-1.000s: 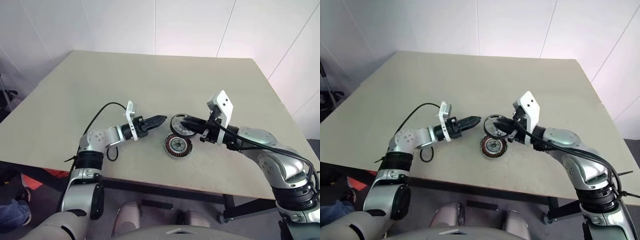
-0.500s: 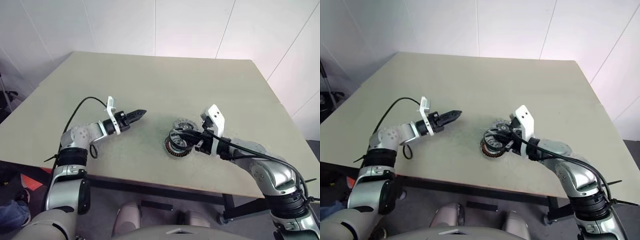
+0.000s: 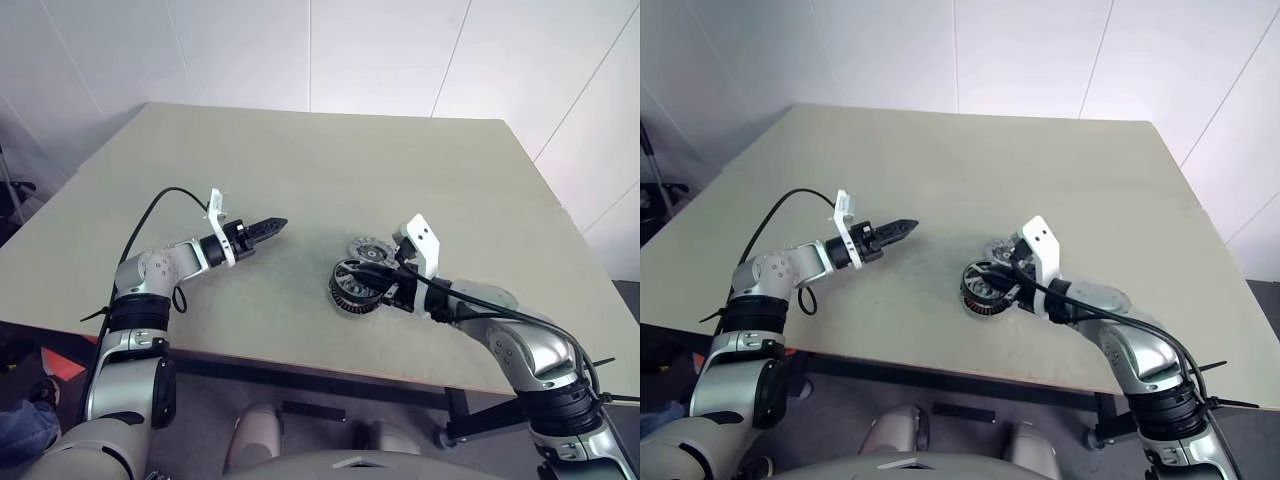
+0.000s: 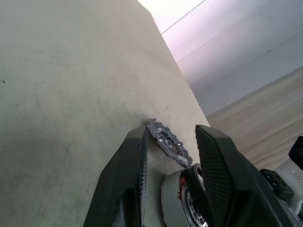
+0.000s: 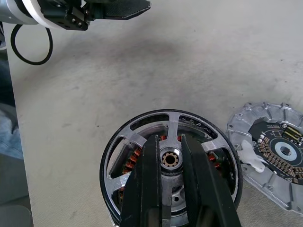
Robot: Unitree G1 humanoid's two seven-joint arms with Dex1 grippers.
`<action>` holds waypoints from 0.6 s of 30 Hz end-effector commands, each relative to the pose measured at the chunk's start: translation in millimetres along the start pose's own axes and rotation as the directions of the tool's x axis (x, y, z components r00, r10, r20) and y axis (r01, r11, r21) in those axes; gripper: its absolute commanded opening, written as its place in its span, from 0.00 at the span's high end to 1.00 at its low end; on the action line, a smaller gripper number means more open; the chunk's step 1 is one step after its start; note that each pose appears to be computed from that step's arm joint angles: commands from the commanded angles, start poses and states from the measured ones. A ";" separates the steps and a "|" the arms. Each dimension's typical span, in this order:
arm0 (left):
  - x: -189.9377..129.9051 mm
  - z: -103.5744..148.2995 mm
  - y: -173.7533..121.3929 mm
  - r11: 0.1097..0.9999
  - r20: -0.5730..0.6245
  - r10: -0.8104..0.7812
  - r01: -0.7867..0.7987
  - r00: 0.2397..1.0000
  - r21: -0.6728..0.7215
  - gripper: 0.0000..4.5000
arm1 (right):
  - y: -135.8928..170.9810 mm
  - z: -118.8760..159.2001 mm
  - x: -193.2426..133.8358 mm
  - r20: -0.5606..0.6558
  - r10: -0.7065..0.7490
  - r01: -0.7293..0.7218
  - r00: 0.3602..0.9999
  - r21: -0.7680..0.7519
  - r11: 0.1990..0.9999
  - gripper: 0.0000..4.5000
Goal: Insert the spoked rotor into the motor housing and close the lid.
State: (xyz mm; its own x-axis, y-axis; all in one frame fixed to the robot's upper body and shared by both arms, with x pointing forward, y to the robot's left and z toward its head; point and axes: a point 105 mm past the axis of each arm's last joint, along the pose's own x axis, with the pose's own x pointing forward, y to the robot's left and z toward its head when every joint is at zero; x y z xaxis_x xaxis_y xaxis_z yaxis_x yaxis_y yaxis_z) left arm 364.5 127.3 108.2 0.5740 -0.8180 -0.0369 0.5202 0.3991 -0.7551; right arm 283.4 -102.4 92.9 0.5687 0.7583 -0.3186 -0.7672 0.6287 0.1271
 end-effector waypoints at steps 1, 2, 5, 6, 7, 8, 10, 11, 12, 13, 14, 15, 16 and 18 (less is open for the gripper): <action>2.2 14.1 -12.6 0.997 0.016 -0.032 0.030 0.999 0.071 0.62 | 1.2 10.7 1.0 0.035 0.000 0.002 0.999 -0.042 0.999 0.94; 2.2 14.4 -12.2 0.997 0.016 -0.030 0.029 0.999 0.071 0.62 | 1.3 10.4 1.2 0.035 0.000 0.002 0.999 -0.040 0.999 0.94; 2.2 15.1 -11.6 0.997 0.016 -0.028 0.027 0.999 0.075 0.62 | 0.4 8.7 2.0 0.032 -0.005 0.006 0.999 -0.032 0.999 0.94; 2.4 15.2 -11.7 0.997 0.016 -0.029 0.028 0.999 0.076 0.62 | -0.3 8.2 2.1 0.032 -0.007 0.008 0.999 -0.028 1.000 0.94; 2.8 15.3 -11.8 0.997 0.015 -0.029 0.028 0.999 0.077 0.62 | -0.7 8.1 2.2 0.033 -0.010 0.011 0.999 -0.027 1.000 0.94; 3.3 15.2 -11.9 0.997 0.014 -0.030 0.029 0.999 0.078 0.61 | -1.2 8.7 2.0 0.035 -0.015 0.016 0.999 -0.033 0.999 0.78; 4.3 14.8 -11.6 0.996 0.012 -0.030 0.029 0.999 0.079 0.61 | 0.0 12.8 0.9 0.049 -0.012 0.015 0.999 -0.049 0.999 0.64; 4.6 14.5 -11.4 0.996 0.012 -0.029 0.028 1.000 0.079 0.61 | 0.7 15.5 0.1 0.058 -0.009 0.012 0.998 -0.056 0.998 0.57; 5.0 14.2 -11.1 0.996 0.011 -0.029 0.028 1.000 0.079 0.61 | 0.8 18.2 -0.9 0.066 -0.007 0.011 0.998 -0.060 0.998 0.57; 5.4 14.0 -11.0 0.996 0.012 -0.029 0.028 0.999 0.079 0.61 | 0.4 20.0 -1.7 0.070 -0.007 0.011 0.997 -0.063 0.998 0.57; 5.9 14.0 -11.4 0.997 0.015 -0.033 0.031 0.999 0.076 0.61 | -0.3 21.0 -2.4 0.070 -0.008 0.013 0.997 -0.069 0.998 0.57; 6.4 14.1 -11.8 0.997 0.017 -0.035 0.034 0.999 0.074 0.61 | -0.7 21.6 -2.7 0.070 -0.008 0.013 0.998 -0.073 0.997 0.57; 7.0 14.0 -12.1 0.997 0.018 -0.037 0.036 0.999 0.074 0.61 | -0.5 23.4 -3.5 0.073 -0.005 0.011 0.997 -0.080 0.997 0.57; 8.0 13.6 -12.2 0.997 0.019 -0.038 0.037 0.999 0.074 0.61 | 1.2 30.0 -5.6 0.091 0.009 -0.001 0.996 -0.090 0.996 0.57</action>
State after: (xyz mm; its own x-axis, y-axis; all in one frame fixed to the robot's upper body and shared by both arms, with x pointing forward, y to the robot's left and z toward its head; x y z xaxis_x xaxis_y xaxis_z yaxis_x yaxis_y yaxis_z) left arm 366.5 125.1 108.5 0.5755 -0.8171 -0.0348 0.5342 0.4078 -0.7405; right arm 285.5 -101.8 95.9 0.5749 0.7570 -0.3105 -0.7718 0.6277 0.1016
